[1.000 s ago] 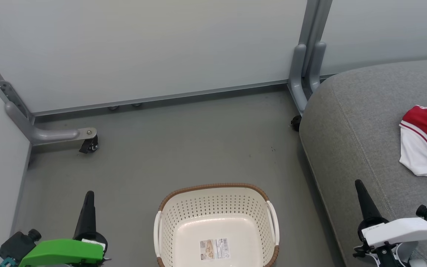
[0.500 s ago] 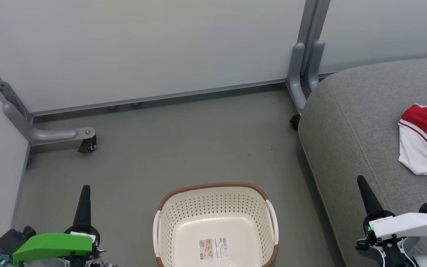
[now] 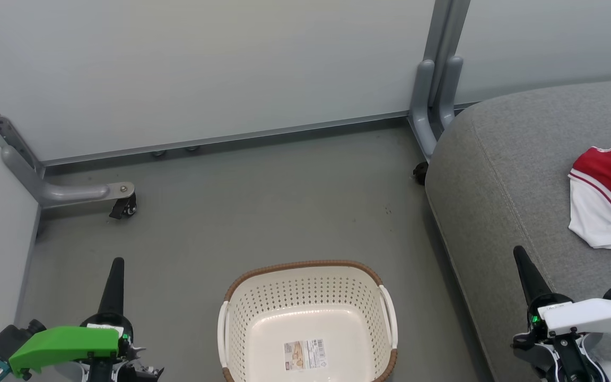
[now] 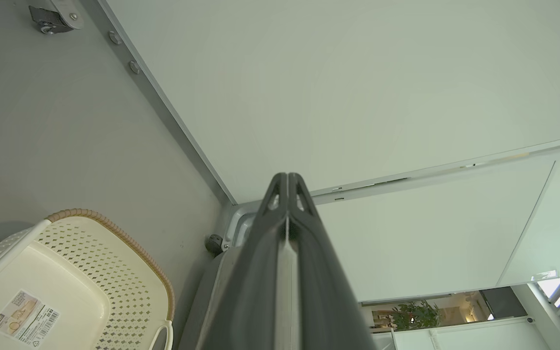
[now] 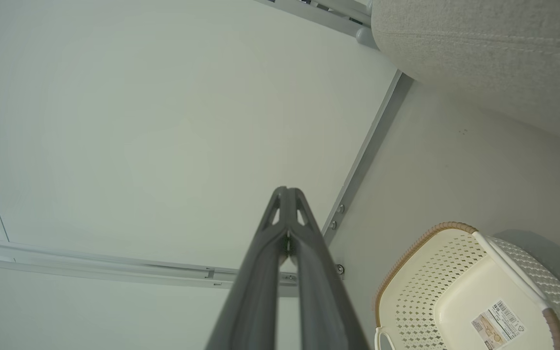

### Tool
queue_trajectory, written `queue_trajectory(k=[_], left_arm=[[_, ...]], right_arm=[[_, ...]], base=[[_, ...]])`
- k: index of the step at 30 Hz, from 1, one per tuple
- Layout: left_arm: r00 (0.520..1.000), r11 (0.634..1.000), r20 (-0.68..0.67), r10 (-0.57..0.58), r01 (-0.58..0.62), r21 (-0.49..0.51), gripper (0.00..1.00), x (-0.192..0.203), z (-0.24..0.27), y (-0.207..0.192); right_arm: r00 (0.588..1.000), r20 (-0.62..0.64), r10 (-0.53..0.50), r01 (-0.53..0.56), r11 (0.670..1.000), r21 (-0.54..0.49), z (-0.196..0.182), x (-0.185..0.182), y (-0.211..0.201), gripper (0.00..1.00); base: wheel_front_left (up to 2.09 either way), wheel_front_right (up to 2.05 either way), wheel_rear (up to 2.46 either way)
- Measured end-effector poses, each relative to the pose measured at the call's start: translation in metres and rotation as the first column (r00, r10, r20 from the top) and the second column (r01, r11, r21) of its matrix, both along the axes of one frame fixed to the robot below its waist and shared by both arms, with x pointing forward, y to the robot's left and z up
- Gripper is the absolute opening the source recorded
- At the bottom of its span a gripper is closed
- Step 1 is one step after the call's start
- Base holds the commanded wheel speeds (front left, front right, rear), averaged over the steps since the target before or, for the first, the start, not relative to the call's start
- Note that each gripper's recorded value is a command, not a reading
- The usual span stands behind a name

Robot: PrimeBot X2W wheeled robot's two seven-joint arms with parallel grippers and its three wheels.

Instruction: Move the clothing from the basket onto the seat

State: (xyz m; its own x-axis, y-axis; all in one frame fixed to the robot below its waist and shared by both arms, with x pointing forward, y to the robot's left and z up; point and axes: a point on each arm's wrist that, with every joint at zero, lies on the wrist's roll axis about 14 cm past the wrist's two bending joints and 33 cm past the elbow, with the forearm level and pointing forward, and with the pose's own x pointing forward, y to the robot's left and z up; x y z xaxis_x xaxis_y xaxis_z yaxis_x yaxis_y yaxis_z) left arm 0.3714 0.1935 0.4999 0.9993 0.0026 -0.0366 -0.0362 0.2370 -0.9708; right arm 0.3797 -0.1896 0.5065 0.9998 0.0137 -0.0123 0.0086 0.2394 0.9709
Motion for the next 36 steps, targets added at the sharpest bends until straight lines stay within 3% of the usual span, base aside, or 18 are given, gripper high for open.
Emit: queue_trajectory(k=[36], left_arm=[[0.999,0.97,0.032,0.007,0.001,-0.243,0.0,0.015,0.01,0.006]], right_arm=[[1.0,0.01,-0.016,0.013,0.97,0.242,0.005,0.007,-0.01,0.0]], base=[[0.0,0.0,0.0]])
